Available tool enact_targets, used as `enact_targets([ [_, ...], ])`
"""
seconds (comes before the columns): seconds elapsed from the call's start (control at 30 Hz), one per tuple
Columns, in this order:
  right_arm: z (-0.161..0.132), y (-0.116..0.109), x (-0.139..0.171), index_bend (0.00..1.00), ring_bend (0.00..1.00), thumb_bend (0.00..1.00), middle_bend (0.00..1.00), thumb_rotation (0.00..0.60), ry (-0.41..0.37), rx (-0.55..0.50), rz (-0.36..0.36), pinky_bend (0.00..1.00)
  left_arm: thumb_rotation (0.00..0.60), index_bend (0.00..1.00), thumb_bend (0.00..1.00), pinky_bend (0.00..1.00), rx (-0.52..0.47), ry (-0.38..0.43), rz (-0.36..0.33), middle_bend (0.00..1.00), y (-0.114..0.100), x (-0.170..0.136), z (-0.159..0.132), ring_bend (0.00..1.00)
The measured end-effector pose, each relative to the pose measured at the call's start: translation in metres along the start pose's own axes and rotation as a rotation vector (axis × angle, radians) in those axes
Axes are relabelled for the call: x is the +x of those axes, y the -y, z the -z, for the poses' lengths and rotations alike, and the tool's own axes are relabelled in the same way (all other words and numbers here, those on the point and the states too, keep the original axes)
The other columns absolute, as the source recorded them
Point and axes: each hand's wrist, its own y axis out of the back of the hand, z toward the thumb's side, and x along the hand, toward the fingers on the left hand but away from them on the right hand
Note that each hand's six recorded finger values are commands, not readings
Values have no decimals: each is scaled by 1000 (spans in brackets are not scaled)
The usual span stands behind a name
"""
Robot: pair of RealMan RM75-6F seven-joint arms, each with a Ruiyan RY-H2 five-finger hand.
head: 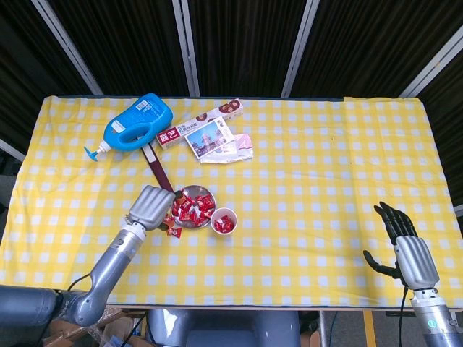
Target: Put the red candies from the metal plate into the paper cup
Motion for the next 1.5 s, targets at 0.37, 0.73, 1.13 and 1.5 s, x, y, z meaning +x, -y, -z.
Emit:
enact_targets([
  [0.37,-1,2,0,0,0,388,0,600,1,3,-5,0,600,461,310,979,23,-95,17,905,32,-5,42,952],
  [0.73,-2,2,1,0,0,388,0,600,-3,-4,-6,0,600,468,310,979,22,-138,43,905,58,17,47,952],
  [1.13,-2,0,1,0,0,387,0,600,-4,-10,-2,0,600,496,326,979,8,-109,78,906,75,37,25,952],
  [1.5,-3,0,2,0,0,387,0,600,-4,-13,-3,0,600,569,400,979,10,-93,89,913,80,34,20,955],
])
